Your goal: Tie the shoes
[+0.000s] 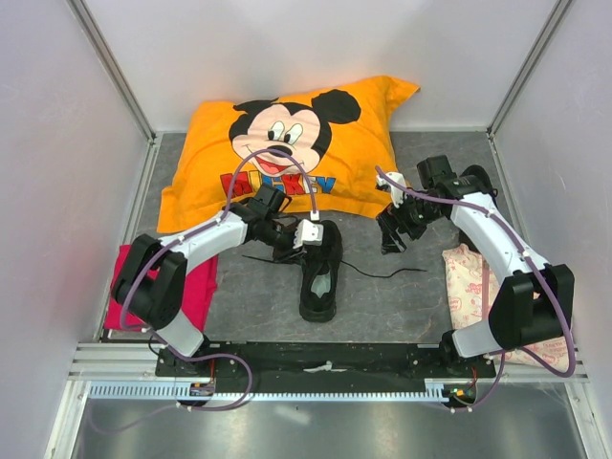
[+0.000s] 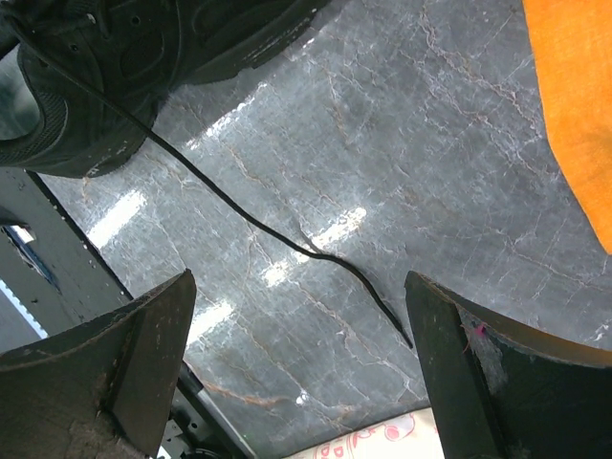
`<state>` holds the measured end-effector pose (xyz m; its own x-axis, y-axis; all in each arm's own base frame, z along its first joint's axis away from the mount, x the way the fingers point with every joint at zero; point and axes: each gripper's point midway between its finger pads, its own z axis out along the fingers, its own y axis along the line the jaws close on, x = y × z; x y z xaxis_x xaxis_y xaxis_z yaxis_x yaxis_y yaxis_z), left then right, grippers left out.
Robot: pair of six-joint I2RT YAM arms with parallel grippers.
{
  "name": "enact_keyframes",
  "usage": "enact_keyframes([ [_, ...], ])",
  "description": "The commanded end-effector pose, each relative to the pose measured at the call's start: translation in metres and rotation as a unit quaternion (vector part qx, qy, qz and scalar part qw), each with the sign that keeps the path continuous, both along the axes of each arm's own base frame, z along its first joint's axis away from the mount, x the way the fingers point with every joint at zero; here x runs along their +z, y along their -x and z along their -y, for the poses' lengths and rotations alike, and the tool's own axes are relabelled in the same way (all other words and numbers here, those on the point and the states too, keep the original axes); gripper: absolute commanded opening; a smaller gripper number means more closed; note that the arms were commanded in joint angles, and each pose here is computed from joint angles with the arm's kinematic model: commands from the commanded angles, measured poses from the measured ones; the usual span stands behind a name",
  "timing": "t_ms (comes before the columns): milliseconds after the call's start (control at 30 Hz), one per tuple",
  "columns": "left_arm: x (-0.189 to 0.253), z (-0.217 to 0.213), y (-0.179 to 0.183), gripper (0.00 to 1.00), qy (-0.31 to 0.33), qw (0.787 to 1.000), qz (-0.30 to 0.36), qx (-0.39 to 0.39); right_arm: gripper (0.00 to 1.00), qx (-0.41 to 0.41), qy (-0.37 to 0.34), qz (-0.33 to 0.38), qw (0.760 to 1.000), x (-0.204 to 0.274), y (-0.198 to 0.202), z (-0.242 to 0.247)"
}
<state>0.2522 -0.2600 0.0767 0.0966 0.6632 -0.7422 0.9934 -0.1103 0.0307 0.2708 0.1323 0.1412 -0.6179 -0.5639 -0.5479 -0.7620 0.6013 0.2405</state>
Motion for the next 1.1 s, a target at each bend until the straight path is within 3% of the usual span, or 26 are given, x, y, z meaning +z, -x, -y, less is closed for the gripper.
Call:
enact_keyframes([
  [0,0.008,0.012,-0.005,0.36,0.021,0.999,0.014,-0.027,0.98,0.006,0.006,0.011,1.000,0.004,0.004,0.003],
  [133,0.009,0.013,-0.007,0.20,0.021,0.999,0.014,-0.027,0.98,0.007,0.006,0.007,1.000,0.001,0.006,0.004],
  [233,0.014,0.013,-0.005,0.02,0.026,0.999,0.018,-0.026,0.98,0.011,0.002,0.002,1.000,-0.001,0.010,0.002],
  [567,0.079,0.019,0.012,0.01,0.120,0.992,-0.015,0.023,0.97,0.017,0.010,-0.006,1.000,-0.022,0.017,0.006],
  [733,0.107,0.028,0.019,0.02,0.200,0.977,-0.032,0.071,0.94,0.020,0.013,-0.010,1.000,-0.035,0.018,0.005],
  [1067,0.113,0.033,0.014,0.01,0.241,0.959,-0.073,0.130,0.73,0.058,0.022,0.008,0.998,-0.056,0.026,-0.021],
])
